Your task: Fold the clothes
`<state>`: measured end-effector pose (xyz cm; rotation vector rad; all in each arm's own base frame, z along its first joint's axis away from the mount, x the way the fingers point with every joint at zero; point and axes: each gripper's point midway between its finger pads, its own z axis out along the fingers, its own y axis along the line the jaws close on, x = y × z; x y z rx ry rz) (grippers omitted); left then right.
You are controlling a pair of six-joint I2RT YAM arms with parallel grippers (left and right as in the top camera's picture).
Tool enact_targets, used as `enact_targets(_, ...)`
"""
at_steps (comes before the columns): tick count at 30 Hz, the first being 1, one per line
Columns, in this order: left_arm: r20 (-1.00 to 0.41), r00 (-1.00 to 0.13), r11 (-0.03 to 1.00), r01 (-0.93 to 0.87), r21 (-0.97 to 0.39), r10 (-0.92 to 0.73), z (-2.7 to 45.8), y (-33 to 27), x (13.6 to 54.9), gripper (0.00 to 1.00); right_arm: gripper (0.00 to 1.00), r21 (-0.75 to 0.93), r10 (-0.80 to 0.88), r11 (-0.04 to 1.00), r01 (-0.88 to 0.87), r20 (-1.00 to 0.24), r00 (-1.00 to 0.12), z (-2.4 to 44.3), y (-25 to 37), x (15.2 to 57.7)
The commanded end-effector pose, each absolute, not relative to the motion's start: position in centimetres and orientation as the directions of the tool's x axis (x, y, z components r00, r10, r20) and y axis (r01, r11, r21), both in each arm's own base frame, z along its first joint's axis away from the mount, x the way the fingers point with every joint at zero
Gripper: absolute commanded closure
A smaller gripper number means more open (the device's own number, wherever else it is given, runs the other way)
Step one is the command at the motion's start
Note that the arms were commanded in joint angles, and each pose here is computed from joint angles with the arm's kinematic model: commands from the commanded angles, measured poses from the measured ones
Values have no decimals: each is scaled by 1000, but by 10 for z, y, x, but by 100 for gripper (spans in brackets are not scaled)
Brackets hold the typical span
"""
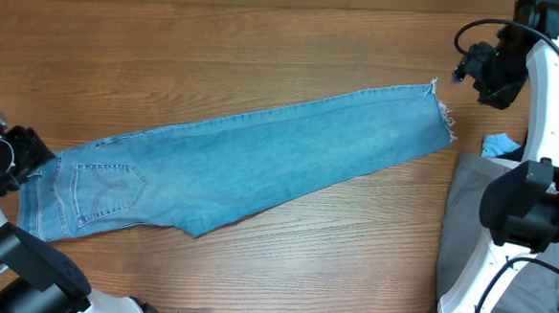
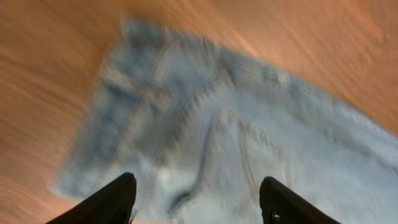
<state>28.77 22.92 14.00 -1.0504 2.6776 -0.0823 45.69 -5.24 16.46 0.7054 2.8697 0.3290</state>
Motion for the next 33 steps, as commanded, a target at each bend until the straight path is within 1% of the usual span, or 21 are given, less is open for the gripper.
enact_targets(1,-241,-677,702,-712,-27,-695,127,257,285,28,32,408,354,870,276,-129,-926,184,-19,460)
enact_targets(3,-233,-677,699,-715,-13,-698,116,263,287,29,32,411,353,869,276,-125,-927,184,-18,459)
enact_targets(4,-200,-683,697,-717,-2,-703,101,265,287,34,32,410,353,869,277,-120,-928,184,-18,458)
enact_targets(5,-158,-687,695,-719,9,-709,82,268,286,34,32,409,353,869,279,-117,-928,184,-18,457)
enact_targets(7,-109,-689,693,-721,-5,-717,63,265,287,34,32,409,353,869,279,-116,-928,184,-18,457)
enact_targets(10,-37,-695,695,-718,-18,-718,34,261,286,39,32,409,353,871,273,-132,-926,184,-19,460)
enact_targets(11,-20,-696,696,-718,-17,-718,28,260,285,43,32,410,353,871,270,-139,-925,184,-19,462)
enact_targets(12,-8,-695,695,-718,-21,-719,24,259,285,50,32,411,353,871,268,-146,-924,183,-19,464)
enact_targets(13,-4,-694,694,-720,-27,-720,22,258,285,62,33,410,358,872,267,-162,-919,180,-21,470)
enact_targets(15,-10,-692,692,-721,-22,-722,24,260,285,74,34,411,362,874,261,-188,-913,175,-23,478)
enact_targets(17,-12,-687,687,-726,-19,-727,24,261,284,82,35,386,393,873,298,-196,-898,162,-29,484)
enact_targets(18,-6,-673,673,-739,-19,-739,24,262,282,85,37,348,439,867,357,-194,-877,147,-38,486)
enact_targets(21,-5,-671,671,-741,-25,-741,24,262,282,85,37,288,479,865,412,-225,-849,116,-53,494)
enact_targets(22,-3,-671,671,-741,-31,-741,24,261,282,84,37,290,477,866,406,-242,-845,107,-54,498)
enact_targets(25,9,-672,671,-740,-49,-741,25,256,282,79,37,275,451,887,371,-338,-826,77,-63,515)
enact_targets(28,20,-672,671,-740,-49,-740,25,255,280,75,37,275,440,894,353,-388,-810,67,-66,523)
enact_targets(30,23,-672,671,-740,-48,-740,25,254,280,74,37,269,423,903,336,-408,-809,63,-67,526)
enact_targets(33,22,-676,674,-737,-48,-737,25,254,280,73,36,259,411,908,329,-405,-817,54,-67,525)
